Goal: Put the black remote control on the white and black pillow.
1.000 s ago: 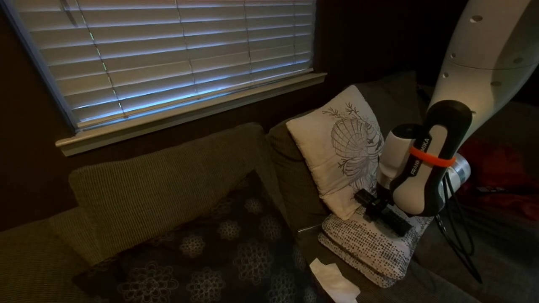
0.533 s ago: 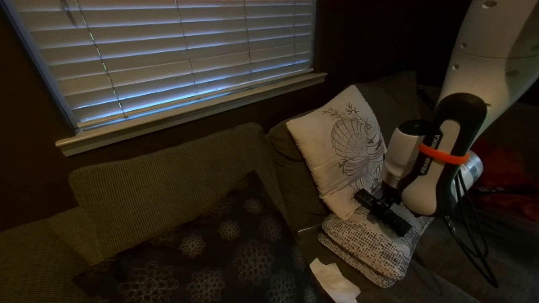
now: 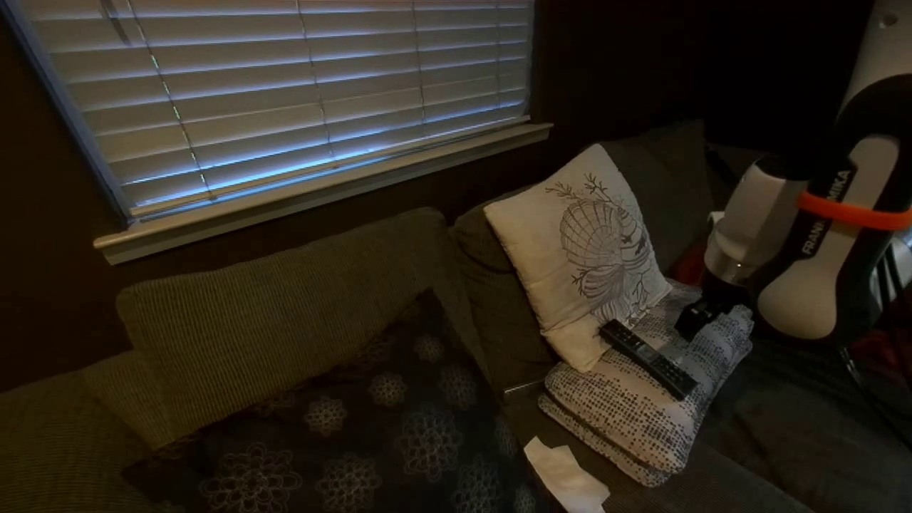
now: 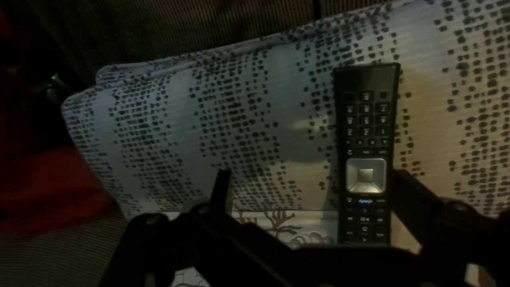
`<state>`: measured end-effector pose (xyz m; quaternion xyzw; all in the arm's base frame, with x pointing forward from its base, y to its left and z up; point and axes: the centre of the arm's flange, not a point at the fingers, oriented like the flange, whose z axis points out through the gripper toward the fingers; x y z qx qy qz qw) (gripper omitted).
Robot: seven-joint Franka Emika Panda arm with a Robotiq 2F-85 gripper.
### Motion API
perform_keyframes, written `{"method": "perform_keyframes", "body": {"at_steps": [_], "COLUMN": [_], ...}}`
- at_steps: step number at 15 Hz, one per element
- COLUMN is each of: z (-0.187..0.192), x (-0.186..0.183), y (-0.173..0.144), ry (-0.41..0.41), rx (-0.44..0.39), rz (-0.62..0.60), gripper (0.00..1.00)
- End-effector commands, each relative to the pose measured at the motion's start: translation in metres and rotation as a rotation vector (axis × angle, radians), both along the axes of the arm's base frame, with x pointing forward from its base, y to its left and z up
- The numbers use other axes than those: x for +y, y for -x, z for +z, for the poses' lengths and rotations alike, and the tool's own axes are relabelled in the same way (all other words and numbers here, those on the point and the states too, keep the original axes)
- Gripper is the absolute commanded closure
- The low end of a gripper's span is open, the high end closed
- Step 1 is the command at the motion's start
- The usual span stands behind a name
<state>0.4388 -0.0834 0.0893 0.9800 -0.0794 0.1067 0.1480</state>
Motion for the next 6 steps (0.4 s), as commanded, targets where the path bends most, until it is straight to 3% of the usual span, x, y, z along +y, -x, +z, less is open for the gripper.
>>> {"method": "perform_keyframes", "body": {"at_steps": [1,2,3,6], "z": [0.040,0.046,0.022,0.023], "x": [-0.007,-0.010,-0.013,-0.015], "y": [0.027,0.029,0.015,0.017], "ry": [-0.004,-0.001,0.002,0.000], "rx": [-0.023,-0.028,-0.013,-0.014], "rz": [-0.020,-0.024,-0.025,-0.028], "gripper": [0.00,0.00,0.00,0.00]}}
